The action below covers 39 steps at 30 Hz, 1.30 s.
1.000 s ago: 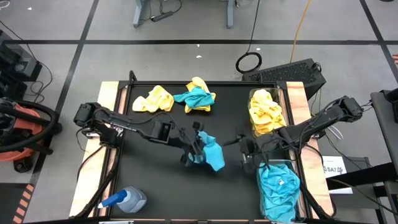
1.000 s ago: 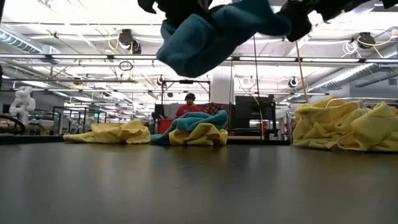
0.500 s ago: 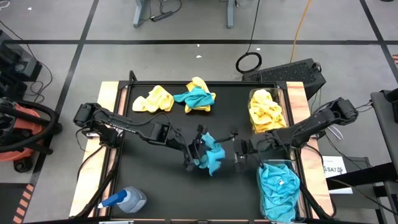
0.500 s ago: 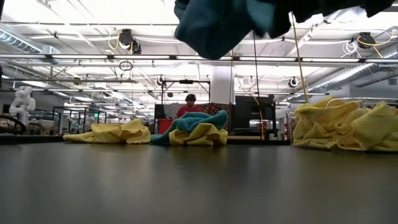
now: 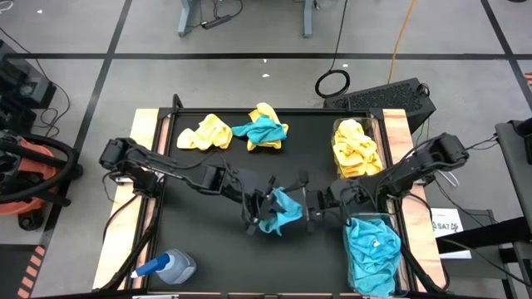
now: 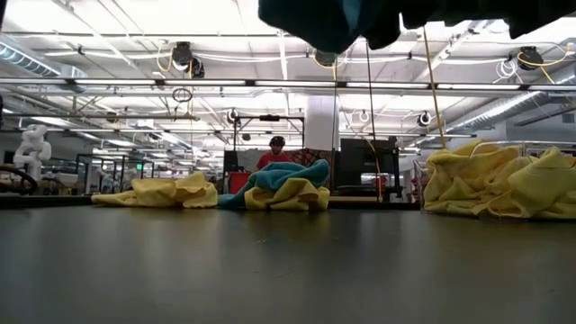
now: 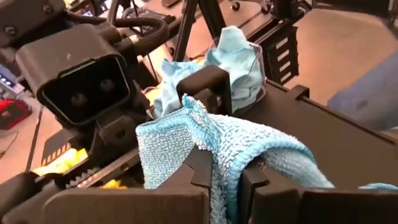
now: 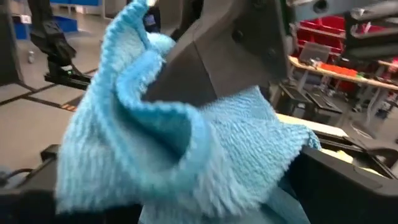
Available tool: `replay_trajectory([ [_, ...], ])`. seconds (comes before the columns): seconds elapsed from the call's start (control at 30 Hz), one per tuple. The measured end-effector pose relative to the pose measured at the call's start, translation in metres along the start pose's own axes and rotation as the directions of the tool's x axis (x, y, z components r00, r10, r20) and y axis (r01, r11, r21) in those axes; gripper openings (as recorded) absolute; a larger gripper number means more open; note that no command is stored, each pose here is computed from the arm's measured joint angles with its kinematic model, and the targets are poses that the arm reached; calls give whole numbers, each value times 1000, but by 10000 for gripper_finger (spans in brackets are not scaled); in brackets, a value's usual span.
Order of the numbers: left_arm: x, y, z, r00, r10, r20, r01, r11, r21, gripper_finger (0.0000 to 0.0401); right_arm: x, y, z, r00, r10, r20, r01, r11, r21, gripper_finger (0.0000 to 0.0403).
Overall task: Sort microfiber towel by color & place in baskets
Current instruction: Put the blue towel into the bottom transparent bin
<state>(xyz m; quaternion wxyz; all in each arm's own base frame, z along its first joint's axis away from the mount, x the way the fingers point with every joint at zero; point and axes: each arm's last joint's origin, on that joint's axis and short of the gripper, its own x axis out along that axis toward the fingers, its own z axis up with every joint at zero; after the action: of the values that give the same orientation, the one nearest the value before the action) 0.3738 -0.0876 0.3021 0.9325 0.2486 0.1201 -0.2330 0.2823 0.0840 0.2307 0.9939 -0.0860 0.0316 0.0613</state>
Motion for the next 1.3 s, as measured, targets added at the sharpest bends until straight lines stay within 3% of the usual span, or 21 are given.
replay_trajectory([
  [0.27, 11, -1, -2, 997, -32, 67, 30, 999, 31, 20, 7, 2, -2, 998, 9, 67, -10, 1000, 4, 337],
  [0.4, 11, -1, -2, 997, -28, 73, 26, 999, 34, 22, 7, 2, -1, 997, 3, 74, -3, 1000, 6, 308],
  [0.53, 11, 0, -2, 997, -22, 71, 20, 999, 33, 44, 7, 2, -1, 997, 4, 73, -4, 1000, 3, 224],
  [0.73, 11, 2, -2, 998, 45, 42, -46, 999, 27, 81, 6, 3, -2, 998, 5, 69, -3, 1000, -31, 45],
  [0.8, 11, 2, -3, 998, 59, 32, -60, 998, 26, 100, 6, 3, -2, 998, 6, 63, -3, 999, -44, 18],
  [1.1, 8, 0, -13, 983, 117, -140, -116, 993, 17, 221, -8, 4, 0, 997, -4, -79, 3, 1000, -12, 14],
  [1.3, 1, -2, -15, 969, 105, -224, -106, 994, 6, 246, -38, 5, 16, 985, 51, -163, -46, 998, 36, 13],
])
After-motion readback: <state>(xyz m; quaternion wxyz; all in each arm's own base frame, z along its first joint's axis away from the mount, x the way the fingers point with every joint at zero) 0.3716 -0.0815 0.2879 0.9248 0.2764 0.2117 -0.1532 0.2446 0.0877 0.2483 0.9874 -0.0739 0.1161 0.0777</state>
